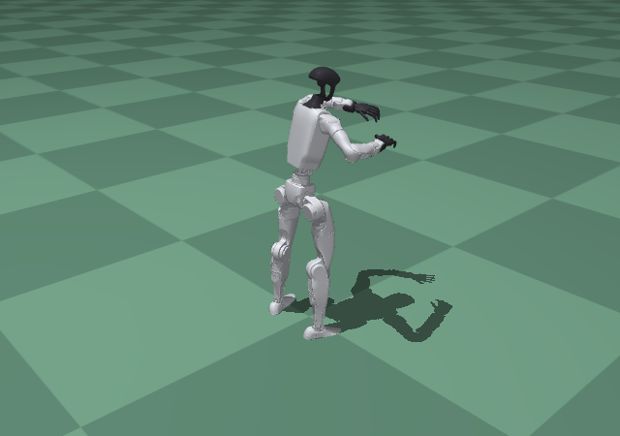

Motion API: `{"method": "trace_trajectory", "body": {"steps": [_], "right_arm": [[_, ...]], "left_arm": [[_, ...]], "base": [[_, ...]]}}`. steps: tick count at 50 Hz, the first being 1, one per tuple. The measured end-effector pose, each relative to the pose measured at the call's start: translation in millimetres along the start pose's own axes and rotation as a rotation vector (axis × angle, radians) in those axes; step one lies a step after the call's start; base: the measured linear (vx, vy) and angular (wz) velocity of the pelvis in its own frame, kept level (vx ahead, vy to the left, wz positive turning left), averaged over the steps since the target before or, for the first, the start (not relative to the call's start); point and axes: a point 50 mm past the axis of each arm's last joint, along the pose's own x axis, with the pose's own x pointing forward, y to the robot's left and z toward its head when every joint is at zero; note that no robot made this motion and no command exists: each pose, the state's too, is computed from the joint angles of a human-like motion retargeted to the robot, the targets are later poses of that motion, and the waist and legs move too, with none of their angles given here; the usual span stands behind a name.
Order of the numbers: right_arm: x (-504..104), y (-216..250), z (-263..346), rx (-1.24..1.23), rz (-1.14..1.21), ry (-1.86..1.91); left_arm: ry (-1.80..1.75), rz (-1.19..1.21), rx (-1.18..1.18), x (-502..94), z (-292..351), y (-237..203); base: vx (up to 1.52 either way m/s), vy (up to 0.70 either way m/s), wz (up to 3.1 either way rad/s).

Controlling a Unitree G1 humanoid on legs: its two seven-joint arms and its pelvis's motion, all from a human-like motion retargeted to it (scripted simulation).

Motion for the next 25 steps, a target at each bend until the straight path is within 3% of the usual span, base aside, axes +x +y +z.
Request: {"method": "trace_trajectory", "body": {"steps": [7,13,19,25], "right_arm": [[-15.2,-7.3,8.1,0.015,-0.036,-0.015],[-7.9,-8.0,21.7,0.045,-0.108,-0.082],[4.3,2.3,23.0,0.104,-0.167,-0.082],[14.0,21.9,24.2,0.221,-0.191,-0.055]], "left_arm": [[0.381,-0.270,0.075,-85.1,-75.9,-35.3],[0.819,-0.272,0.192,-128.5,-153.0,-7.2],[0.715,-0.053,0.250,-50.2,-145.8,37.6],[0.161,0.125,0.271,63.9,-39.0,68.5]], "base": [[0.01,-0.04,-0.45],[-0.05,-0.05,-0.21],[-0.07,-0.04,0.21],[-0.03,-0.02,0.26]]}}
